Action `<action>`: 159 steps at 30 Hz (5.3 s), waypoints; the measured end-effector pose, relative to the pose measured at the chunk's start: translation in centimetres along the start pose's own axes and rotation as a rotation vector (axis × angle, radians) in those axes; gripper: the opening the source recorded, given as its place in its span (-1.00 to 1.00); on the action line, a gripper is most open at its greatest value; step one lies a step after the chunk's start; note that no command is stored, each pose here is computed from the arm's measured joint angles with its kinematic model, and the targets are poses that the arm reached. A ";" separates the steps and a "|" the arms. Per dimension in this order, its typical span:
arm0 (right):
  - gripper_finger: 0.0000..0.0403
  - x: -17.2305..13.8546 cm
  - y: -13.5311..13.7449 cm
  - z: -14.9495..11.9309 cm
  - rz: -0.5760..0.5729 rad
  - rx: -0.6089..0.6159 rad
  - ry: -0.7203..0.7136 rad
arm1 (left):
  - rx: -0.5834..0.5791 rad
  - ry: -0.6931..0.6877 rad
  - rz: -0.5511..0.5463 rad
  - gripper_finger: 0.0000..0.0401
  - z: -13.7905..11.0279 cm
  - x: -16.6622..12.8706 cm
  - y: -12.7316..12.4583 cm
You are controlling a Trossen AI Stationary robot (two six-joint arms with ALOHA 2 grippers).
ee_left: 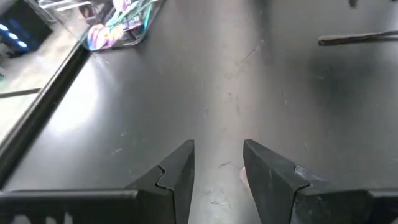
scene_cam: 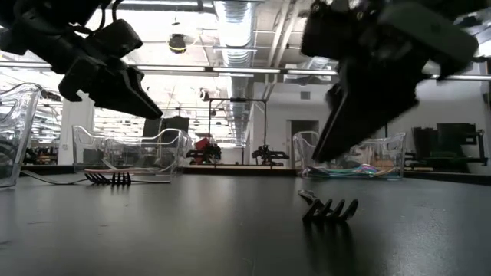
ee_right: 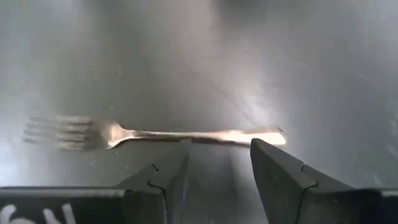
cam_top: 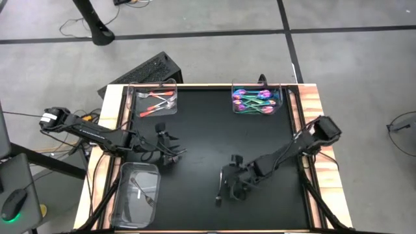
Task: Sort silverware by color (type)
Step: Put the black fork into bottom transparent bin
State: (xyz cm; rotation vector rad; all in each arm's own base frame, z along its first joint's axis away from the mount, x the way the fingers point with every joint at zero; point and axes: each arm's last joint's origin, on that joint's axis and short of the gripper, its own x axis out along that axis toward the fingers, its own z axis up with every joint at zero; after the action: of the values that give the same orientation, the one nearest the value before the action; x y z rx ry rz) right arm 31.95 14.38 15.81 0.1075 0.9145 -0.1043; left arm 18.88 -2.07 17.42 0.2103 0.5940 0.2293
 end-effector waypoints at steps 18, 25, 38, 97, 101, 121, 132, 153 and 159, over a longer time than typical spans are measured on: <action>-0.16 1.0 1.2 2.7 0.276 -0.838 0.048 | 0.038 -0.028 0.020 -0.37 0.3 0.0 0.1; -0.16 1.3 0.2 3.5 0.297 -0.869 0.014 | 0.041 -0.023 0.023 -0.37 0.2 0.0 0.1; -0.18 4.8 0.6 2.7 0.392 -0.954 0.104 | 0.035 -0.015 0.044 -0.37 0.2 0.0 0.2; -0.95 2.2 -17.8 5.4 -0.069 0.034 -0.982 | -0.280 -0.509 0.067 0.05 1.6 4.8 5.6; -0.95 3.4 -19.2 5.8 -0.066 0.029 -1.013 | -0.279 -0.510 0.067 0.05 2.3 6.6 6.2; -0.95 4.7 -19.8 6.5 -0.111 -0.050 -1.015 | -0.321 -0.512 0.133 -0.33 3.9 8.8 8.2; -0.94 4.8 -19.6 6.5 -0.138 -0.080 -0.998 | -0.268 -0.470 0.127 -0.99 3.3 8.9 8.0; -0.48 4.8 -19.1 6.4 -0.024 0.132 -1.002 | -0.554 0.008 0.004 -1.00 5.4 -7.0 9.1; -0.48 4.9 -18.9 6.6 0.011 0.186 -0.991 | -0.590 -0.054 0.032 -1.00 6.1 -11.1 9.3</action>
State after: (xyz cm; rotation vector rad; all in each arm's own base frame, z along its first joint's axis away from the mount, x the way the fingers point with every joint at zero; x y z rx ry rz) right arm 37.51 -5.43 14.96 0.2074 -0.0871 -0.2074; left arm 12.06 2.94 30.66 -0.3439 0.4478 0.4172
